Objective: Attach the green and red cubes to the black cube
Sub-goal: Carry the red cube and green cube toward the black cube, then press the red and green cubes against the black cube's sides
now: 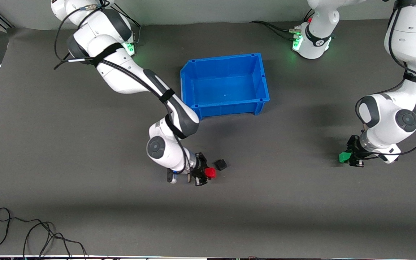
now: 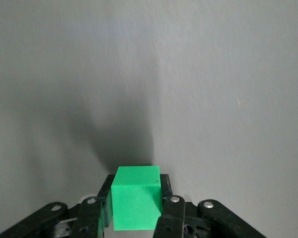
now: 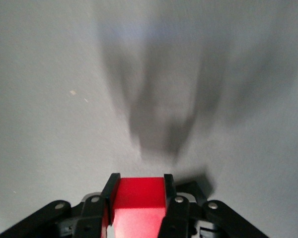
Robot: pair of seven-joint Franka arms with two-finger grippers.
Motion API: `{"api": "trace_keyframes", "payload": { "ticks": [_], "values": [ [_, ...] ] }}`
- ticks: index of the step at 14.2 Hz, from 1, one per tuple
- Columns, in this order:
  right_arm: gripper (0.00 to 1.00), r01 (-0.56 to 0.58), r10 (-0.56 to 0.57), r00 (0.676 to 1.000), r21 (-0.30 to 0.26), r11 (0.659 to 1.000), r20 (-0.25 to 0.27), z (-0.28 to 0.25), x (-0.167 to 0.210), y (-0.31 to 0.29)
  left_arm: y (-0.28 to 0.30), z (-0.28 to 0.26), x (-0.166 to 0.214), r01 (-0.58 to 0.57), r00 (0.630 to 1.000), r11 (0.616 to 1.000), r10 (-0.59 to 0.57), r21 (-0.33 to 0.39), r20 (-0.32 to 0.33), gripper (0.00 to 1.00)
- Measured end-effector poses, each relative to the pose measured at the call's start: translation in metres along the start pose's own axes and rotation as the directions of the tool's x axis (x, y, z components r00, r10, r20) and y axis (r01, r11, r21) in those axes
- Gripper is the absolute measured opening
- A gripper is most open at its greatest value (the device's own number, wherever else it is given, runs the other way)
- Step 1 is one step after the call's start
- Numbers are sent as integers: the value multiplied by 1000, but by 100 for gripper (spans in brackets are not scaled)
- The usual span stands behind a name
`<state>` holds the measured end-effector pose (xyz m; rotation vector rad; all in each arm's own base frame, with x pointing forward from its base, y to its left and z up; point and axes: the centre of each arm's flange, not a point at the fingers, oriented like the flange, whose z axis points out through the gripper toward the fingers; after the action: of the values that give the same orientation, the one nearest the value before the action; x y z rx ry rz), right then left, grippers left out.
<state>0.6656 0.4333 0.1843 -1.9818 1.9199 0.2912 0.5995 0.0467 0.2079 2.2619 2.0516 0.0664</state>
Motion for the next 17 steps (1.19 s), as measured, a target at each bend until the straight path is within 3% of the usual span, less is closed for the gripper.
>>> {"api": "trace_keyframes", "payload": {
  "ticks": [4,10,13,17],
  "values": [
    [39,-4,4,1000,-5,1000,-3,8,1,2,31,-20,-88,28,999,1000,-28,9,17,37],
    [39,5,-8,999,-81,997,-36,21,4,14,37,-13,-207,59,998,997,-60,44,30,37],
    [39,25,-28,999,-88,996,-32,25,-10,22,46,-3,-265,96,995,990,-98,103,20,37],
    [39,6,-8,1000,-76,997,-28,20,-15,20,52,2,-322,115,993,988,-118,98,26,37]
  ]
}}
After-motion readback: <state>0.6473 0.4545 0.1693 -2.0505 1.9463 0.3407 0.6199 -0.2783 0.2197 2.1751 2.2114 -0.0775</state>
